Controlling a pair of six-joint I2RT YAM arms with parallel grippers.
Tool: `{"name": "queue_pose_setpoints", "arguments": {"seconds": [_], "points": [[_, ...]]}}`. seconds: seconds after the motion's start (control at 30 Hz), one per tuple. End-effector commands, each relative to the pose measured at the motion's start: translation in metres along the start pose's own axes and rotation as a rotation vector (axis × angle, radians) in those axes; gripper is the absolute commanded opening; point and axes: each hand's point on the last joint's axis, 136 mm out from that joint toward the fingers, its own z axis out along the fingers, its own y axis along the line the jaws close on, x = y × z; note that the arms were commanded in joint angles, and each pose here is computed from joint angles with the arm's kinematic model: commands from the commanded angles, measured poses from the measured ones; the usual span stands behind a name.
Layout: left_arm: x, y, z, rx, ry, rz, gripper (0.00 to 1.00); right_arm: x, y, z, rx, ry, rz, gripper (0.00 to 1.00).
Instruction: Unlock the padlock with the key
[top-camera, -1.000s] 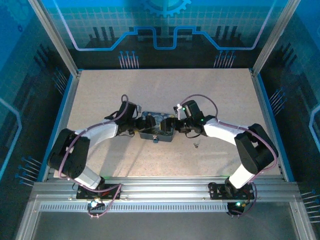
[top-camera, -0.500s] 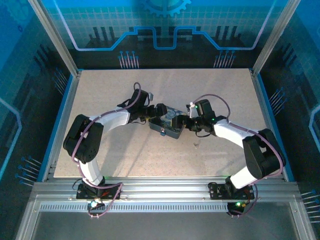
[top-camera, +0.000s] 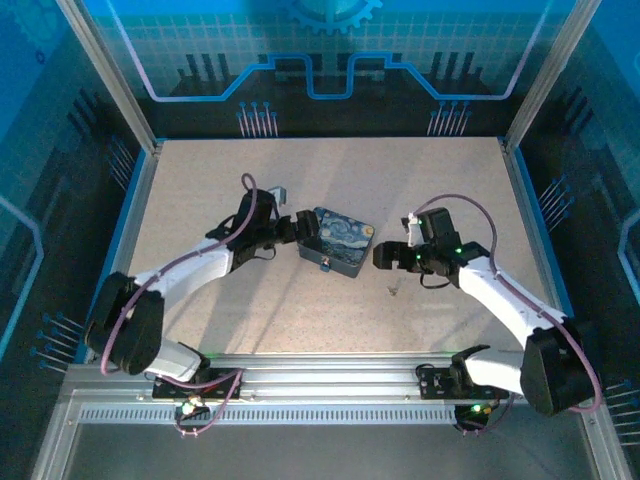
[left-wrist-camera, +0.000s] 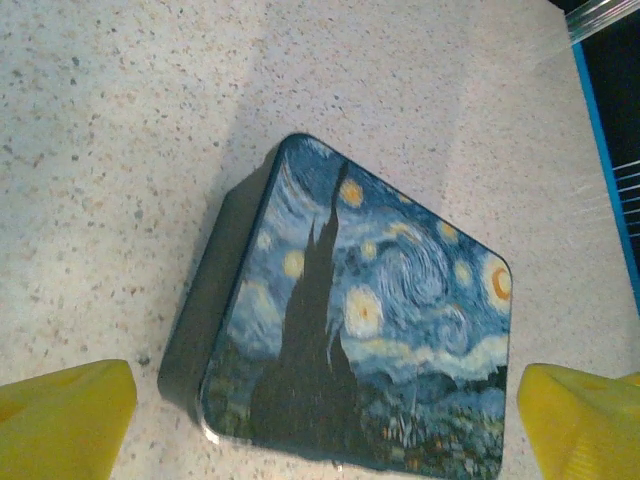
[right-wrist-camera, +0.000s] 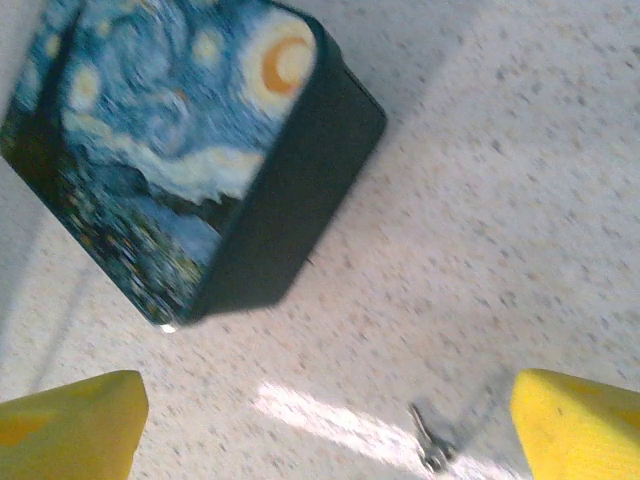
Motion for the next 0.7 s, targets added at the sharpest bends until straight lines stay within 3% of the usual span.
{"name": "queue_pose_setpoints", "arguments": {"seconds": [0.0,0.3,0.67], "points": [[0.019,0.002,-0.005,0.014,-0.008,-0.028,0.99,0.037,-0.029,-0.002,0.105,0.116,-0.008,0.89],[0.050,0.018,-0.001,0.006,0.010,-0.071,0.99,0.049,-0.031,0.023,0.120,0.233,-0.001,0.60],[0.055,0.024,0.000,-0.004,0.015,-0.063,0.99,0.048,-0.049,0.044,0.315,0.270,0.006,0.52]]}}
